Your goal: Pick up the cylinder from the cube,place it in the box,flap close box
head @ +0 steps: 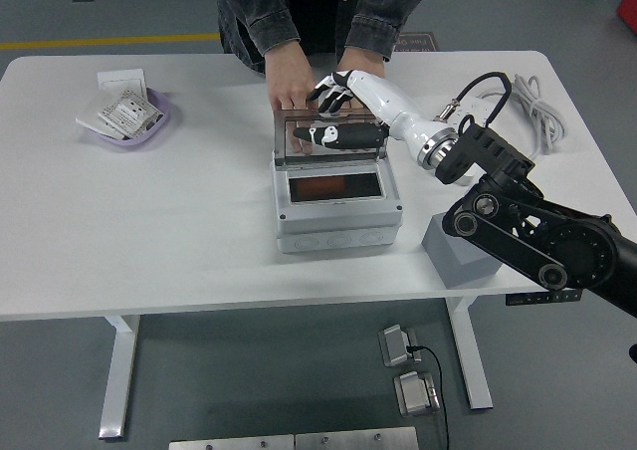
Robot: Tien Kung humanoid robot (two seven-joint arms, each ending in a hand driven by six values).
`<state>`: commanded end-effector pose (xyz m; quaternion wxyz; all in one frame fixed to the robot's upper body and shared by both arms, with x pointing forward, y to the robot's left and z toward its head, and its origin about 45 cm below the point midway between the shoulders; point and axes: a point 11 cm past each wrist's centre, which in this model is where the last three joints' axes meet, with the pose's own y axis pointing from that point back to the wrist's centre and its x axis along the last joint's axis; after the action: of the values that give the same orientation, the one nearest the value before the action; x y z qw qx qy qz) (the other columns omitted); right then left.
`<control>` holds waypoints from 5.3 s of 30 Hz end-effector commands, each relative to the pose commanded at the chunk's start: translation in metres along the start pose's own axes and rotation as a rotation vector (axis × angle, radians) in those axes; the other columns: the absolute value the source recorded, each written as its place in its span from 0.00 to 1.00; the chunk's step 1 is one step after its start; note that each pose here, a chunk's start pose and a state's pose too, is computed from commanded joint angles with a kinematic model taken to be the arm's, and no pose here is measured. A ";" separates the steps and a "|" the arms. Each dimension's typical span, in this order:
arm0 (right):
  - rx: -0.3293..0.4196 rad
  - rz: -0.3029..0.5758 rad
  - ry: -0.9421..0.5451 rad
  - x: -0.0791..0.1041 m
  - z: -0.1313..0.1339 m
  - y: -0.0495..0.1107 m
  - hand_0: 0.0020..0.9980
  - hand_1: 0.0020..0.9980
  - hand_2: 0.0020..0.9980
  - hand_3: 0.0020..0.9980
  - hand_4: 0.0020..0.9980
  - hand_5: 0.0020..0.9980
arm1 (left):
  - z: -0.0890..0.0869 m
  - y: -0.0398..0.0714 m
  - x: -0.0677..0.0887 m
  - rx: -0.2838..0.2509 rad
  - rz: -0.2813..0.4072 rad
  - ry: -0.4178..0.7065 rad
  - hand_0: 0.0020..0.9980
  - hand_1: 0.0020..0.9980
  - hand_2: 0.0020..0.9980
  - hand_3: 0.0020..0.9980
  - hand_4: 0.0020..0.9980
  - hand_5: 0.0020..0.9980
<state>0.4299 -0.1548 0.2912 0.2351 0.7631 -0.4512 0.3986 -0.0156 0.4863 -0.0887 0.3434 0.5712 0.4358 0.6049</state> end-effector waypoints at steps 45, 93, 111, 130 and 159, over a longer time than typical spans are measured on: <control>-0.070 -0.112 0.097 -0.032 0.051 -0.001 0.71 0.55 0.58 0.68 0.94 0.62 | -0.001 0.000 0.002 0.002 0.005 -0.016 0.62 0.65 0.60 0.62 0.64 0.17; -0.092 -0.100 0.078 -0.024 0.060 0.055 0.70 0.55 0.60 0.70 0.94 0.63 | -0.003 0.000 0.001 0.005 0.004 -0.012 0.62 0.65 0.60 0.62 0.64 0.17; -0.145 0.341 -0.290 0.033 0.107 0.132 0.66 0.51 0.58 0.67 0.94 0.64 | -0.012 -0.001 0.001 0.020 0.003 0.001 0.62 0.65 0.60 0.62 0.64 0.16; -0.214 0.445 -0.981 0.017 0.153 0.162 0.75 0.63 0.66 0.72 0.95 0.65 | -0.012 -0.001 0.006 0.017 0.011 0.012 0.62 0.65 0.60 0.62 0.64 0.16; -0.199 0.448 -1.000 0.026 0.147 0.162 0.89 0.77 0.76 0.81 1.00 0.60 | -0.006 0.000 0.006 0.005 0.007 0.041 0.62 0.65 0.60 0.62 0.64 0.17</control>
<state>0.3538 -0.3516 0.2282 -0.0271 0.7187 -0.6946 -0.0163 -0.0220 0.4914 -0.0865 0.3309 0.5610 0.4421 0.6167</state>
